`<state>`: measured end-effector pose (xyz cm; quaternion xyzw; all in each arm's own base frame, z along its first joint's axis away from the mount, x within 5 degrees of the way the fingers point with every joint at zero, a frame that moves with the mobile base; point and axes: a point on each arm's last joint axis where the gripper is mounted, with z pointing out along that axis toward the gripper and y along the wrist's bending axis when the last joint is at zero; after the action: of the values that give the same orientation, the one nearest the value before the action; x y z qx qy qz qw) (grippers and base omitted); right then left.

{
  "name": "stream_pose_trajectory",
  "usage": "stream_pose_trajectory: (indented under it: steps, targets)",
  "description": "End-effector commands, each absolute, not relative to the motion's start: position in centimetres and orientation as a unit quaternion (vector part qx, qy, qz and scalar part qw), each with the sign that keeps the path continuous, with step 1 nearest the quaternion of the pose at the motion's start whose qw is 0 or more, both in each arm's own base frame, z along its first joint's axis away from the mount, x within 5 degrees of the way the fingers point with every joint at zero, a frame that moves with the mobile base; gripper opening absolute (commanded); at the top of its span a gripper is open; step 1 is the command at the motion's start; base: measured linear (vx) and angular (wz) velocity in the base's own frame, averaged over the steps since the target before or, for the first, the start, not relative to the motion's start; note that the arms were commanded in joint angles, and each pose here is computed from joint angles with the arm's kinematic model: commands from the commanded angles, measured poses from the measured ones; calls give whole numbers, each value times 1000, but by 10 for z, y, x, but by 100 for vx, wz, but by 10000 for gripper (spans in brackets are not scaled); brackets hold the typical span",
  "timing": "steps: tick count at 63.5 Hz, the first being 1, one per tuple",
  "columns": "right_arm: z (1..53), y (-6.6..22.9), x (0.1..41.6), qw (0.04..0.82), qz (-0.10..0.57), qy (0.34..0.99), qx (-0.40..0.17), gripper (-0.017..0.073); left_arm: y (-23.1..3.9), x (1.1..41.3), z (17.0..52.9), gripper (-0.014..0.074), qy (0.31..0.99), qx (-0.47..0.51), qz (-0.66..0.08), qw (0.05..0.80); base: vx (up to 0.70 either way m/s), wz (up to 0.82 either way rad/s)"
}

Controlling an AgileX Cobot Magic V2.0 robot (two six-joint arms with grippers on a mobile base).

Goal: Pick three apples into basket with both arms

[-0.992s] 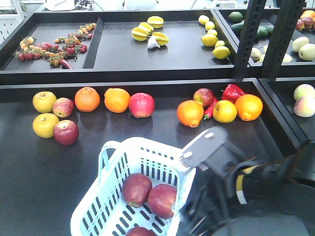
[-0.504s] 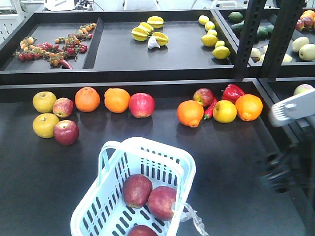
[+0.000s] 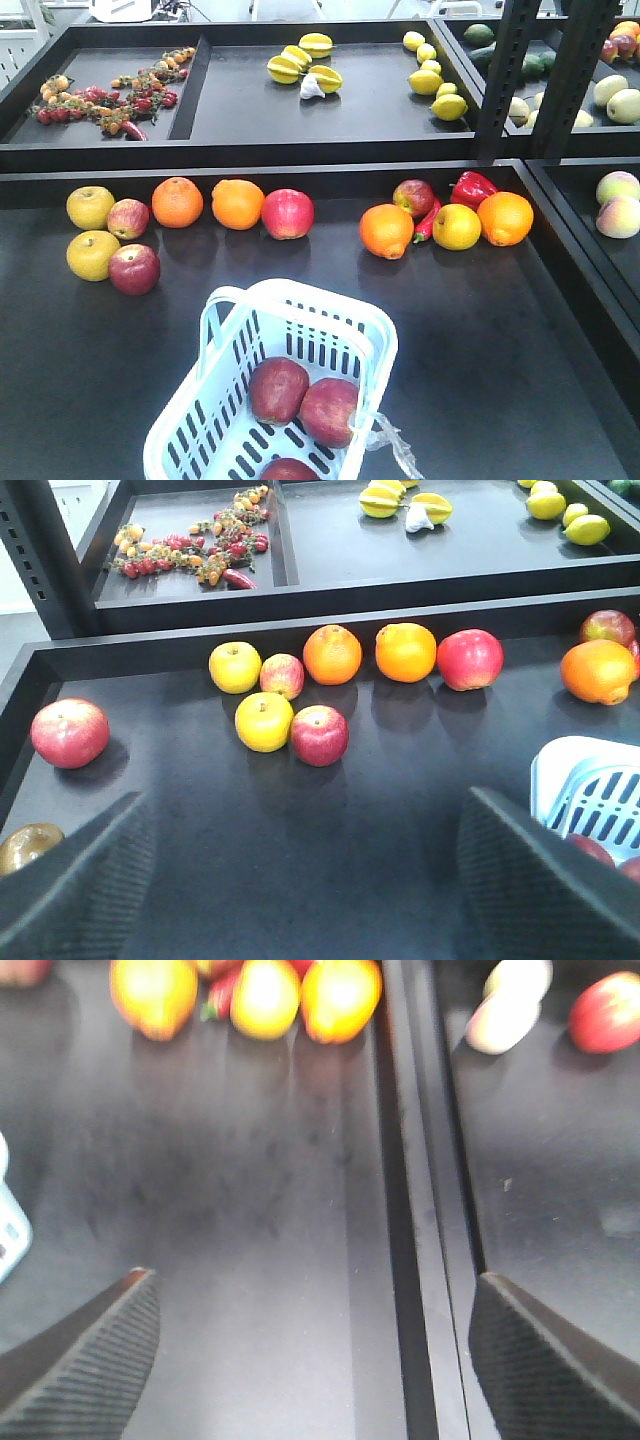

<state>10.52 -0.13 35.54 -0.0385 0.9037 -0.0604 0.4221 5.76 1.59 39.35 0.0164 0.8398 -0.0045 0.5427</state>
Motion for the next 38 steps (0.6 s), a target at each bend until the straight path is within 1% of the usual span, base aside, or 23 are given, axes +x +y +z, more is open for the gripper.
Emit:
stream_pose_trajectory:
  steps: [1, 28, 34, 38]
  targets:
    - [369, -4, 99, 464, -63, 883, -33, 595, 15, 60, 404, 586, 821, 22, -8, 571, 0, 0]
    - [372, -5, 92, 477, -62, 876, -31, 591, 15, 60, 404, 586, 821, 22, -9, 571, 0, 0]
    - [373, -5, 92, 479, -65, 875, -32, 565, 15, 60, 404, 584, 821, 22, -9, 571, 0, 0]
    - [373, -5, 92, 482, -65, 873, -32, 520, 15, 60, 404, 567, 821, 22, -9, 571, 0, 0]
